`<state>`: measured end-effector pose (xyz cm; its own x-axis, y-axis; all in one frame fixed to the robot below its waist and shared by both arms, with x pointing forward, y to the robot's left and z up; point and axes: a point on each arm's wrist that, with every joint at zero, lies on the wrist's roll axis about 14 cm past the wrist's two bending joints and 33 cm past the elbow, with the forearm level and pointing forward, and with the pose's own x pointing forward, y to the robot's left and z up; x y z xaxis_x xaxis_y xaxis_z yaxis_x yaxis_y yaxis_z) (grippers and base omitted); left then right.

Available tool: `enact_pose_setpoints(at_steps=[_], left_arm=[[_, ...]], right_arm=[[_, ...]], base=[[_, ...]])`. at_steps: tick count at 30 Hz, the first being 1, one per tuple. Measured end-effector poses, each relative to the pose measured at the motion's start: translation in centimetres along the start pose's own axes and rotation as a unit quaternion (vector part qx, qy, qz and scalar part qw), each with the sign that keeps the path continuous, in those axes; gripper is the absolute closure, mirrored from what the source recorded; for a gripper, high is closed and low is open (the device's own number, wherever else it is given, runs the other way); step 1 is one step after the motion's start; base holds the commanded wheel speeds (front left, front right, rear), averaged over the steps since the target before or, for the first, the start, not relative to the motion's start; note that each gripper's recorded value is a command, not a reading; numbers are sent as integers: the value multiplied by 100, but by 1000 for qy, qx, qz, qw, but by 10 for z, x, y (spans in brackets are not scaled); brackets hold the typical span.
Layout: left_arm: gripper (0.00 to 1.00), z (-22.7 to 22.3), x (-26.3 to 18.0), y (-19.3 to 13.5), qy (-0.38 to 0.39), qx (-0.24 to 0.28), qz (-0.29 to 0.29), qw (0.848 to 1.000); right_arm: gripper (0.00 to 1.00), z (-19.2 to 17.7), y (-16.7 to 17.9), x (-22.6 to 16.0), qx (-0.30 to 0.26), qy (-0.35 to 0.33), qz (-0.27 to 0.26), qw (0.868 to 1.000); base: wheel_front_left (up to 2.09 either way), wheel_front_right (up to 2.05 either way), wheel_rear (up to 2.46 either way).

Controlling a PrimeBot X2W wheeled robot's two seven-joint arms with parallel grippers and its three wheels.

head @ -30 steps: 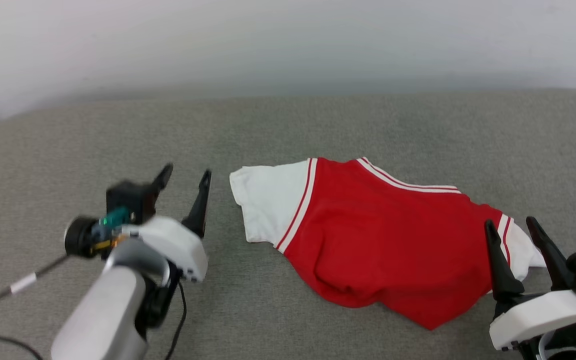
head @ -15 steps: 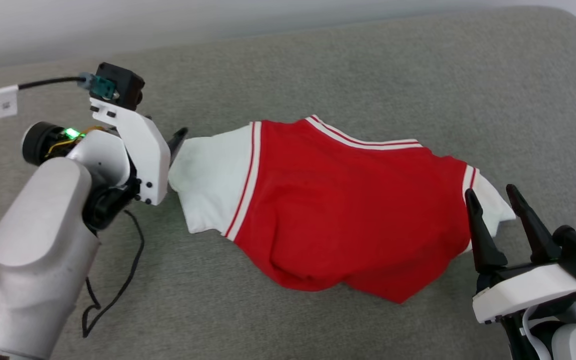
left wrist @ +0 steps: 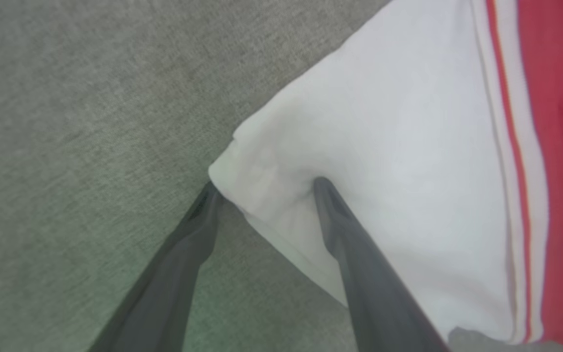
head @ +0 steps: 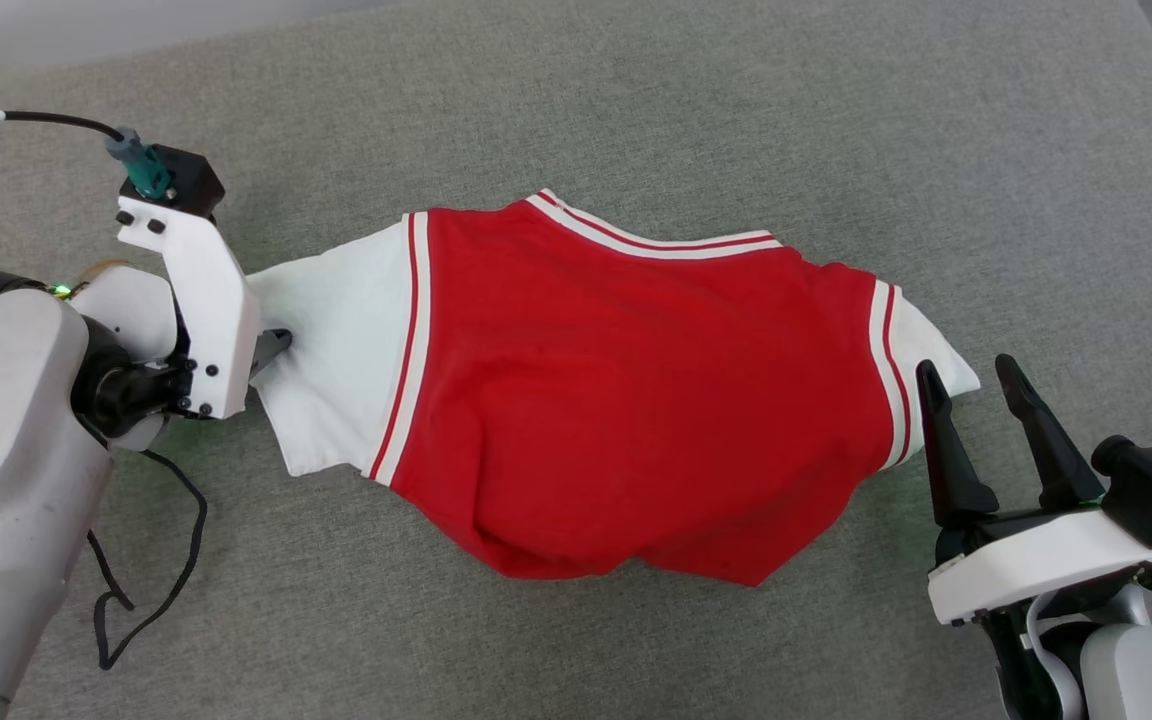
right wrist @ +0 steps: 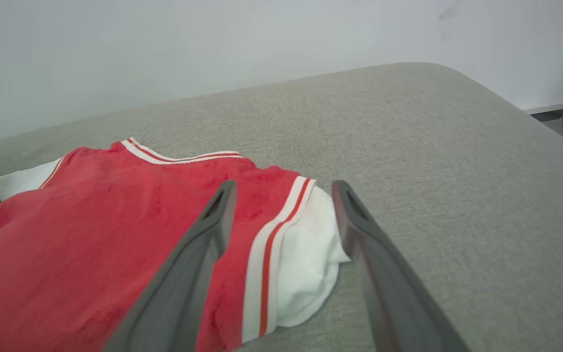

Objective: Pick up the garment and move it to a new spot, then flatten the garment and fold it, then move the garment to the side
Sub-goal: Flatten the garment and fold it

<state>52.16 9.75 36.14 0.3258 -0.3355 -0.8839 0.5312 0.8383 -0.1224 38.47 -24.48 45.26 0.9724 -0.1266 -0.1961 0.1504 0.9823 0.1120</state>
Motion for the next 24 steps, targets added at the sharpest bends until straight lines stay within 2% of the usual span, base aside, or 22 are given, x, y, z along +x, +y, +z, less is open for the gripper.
enact_pose_setpoints(at_steps=[1, 2, 8, 14, 19, 24], left_arm=[[85, 0, 1, -1, 0, -4, -5, 1000], [100, 0, 3, -2, 0, -7, -9, 1000], [100, 2, 2, -7, -41, -11, -13, 999], [100, 5, -16, -3, -109, 3, 18, 994], [100, 9, -44, 4, -172, 6, 50, 984], [100, 14, -79, 2, -228, 15, 71, 971]], right_arm=[[0, 0, -1, 1, 0, 0, -2, 1000], [0, -1, -3, 1, 1, 0, -4, 1000], [0, 2, -4, 8, 2, -2, -6, 1000], [0, 3, -2, 13, 15, 12, -2, 1000], [0, -7, -23, 14, 38, 72, -23, 996], [0, -21, -44, 12, 43, 164, -32, 985]], base=[[0, 0, 0], [0, 0, 0], [0, 0, 0], [0, 0, 0], [0, 0, 0], [0, 0, 0]])
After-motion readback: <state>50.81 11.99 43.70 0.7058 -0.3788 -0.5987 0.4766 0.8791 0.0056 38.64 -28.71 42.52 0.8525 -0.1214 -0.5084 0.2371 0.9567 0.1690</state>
